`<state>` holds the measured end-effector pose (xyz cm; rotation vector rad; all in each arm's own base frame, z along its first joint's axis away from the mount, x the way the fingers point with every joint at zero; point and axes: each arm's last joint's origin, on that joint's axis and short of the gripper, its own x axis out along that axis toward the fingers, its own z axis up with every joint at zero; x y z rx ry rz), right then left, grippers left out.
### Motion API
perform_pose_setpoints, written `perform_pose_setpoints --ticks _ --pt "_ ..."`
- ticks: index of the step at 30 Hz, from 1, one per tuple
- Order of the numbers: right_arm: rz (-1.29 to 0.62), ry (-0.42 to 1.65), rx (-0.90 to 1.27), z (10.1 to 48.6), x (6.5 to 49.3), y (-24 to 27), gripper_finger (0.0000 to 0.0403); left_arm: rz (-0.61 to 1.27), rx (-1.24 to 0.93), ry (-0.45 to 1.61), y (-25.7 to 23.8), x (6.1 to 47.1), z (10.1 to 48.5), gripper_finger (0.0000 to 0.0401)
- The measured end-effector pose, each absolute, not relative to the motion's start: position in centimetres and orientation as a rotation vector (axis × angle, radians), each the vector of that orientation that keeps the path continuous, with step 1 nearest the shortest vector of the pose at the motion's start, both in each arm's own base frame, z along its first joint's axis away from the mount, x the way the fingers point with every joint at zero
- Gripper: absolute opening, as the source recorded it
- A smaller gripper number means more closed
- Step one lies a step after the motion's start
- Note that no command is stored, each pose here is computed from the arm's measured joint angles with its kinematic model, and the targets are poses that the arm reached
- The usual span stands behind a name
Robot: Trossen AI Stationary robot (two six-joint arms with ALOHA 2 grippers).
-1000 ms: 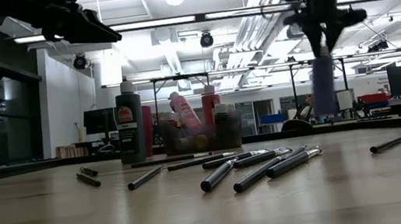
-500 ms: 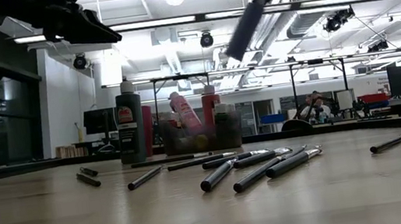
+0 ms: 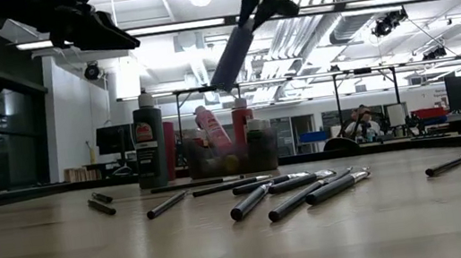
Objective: Pick & Place Paint Supplies
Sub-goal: Put the big blue paint bottle into the black bin
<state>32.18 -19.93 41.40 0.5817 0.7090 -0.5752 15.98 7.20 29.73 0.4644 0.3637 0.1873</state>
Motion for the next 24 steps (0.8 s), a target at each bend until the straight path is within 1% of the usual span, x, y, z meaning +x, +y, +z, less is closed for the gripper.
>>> perform_pose_setpoints --ticks 3,7,11,20,24 --pt "-0.557 0.775 0.601 39.5 33.5 -20.4 0.0115 0.188 0.459 0.364 7.2 16.0 29.7 0.0152" --pt "-0.583 0.870 0.592 37.2 34.5 -21.1 0.0115 0.191 0.440 0.363 7.2 16.0 29.7 0.0152" --pt "-0.640 0.918 0.572 35.4 35.5 -22.0 0.0115 0.191 0.439 0.363 7.2 16.0 29.7 0.0152" --pt "-0.675 1.010 0.545 32.3 36.8 -23.0 0.0115 0.191 0.439 0.363 7.2 16.0 29.7 0.0152" --pt "-0.706 1.031 0.530 31.8 36.9 -23.2 0.0117 0.191 0.439 0.363 7.2 16.0 29.7 0.0152"
